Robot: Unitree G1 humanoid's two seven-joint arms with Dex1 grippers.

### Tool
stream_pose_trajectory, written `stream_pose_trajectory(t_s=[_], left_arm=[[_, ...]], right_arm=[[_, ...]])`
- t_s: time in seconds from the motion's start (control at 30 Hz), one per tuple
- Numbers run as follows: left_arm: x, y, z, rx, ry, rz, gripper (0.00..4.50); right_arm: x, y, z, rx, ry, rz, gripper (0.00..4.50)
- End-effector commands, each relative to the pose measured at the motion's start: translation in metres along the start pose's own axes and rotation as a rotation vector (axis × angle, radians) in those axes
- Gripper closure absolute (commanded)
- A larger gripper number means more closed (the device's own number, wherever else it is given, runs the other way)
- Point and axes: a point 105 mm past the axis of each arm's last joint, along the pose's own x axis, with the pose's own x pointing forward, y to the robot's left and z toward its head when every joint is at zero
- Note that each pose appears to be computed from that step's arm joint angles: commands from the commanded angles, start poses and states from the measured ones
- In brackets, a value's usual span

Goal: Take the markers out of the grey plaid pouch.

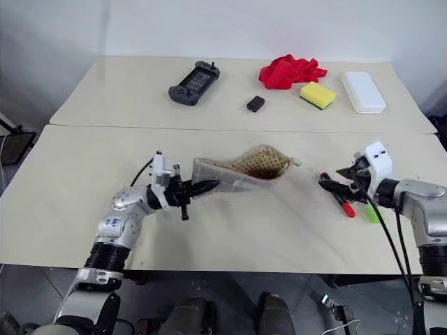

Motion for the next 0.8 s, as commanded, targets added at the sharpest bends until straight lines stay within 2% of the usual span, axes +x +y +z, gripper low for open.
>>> stream_pose_trajectory(t_s=[0.03,0.1,0.2,0.33,0.4,0.47,0.57,0.63,0.7,0.8], left_arm=[[-0.031,0.04,0.054,-0.075,-0.23,0.25,4.5],[-0.057,0.065,0.081,-0.101,-0.321,0.412,4.5],[-0.069,0.072,0.09,-0.177,-0.314,0.456,4.5],[-0.09,0.081,0.1,-0.522,-0.419,0.527,4.5],[-0.094,0.078,0.075,-0.723,-0.33,0.594,4.5],[-0.101,0.074,0.058,-0.816,-0.308,0.68,4.5],[-0.108,0.071,0.06,-0.866,-0.385,0.718,4.5],[-0.122,0.07,0.046,-0.938,-0.429,0.836,4.5],[-0.144,0.069,0.02,-0.995,-0.417,1.034,4.5],[-0.156,0.061,0.004,-1.025,-0.38,1.138,4.5]], right_arm=[[-0.014,0.033,0.065,-0.142,-0.429,0.208,0.02],[-0.009,0.046,0.068,-0.199,-0.475,0.252,0.02],[-0.003,0.055,0.065,-0.201,-0.482,0.296,0.02],[0.006,0.064,0.06,-0.2,-0.513,0.312,0.02],[0.008,0.068,0.055,-0.2,-0.505,0.334,0.02],[0.01,0.072,0.051,-0.206,-0.501,0.352,0.02],[0.009,0.073,0.051,-0.215,-0.507,0.354,0.02],[0.009,0.076,0.051,-0.216,-0.509,0.363,0.02],[0.008,0.08,0.046,-0.24,-0.489,0.387,0.02],[0.007,0.08,0.041,-0.251,-0.47,0.398,0.02]])
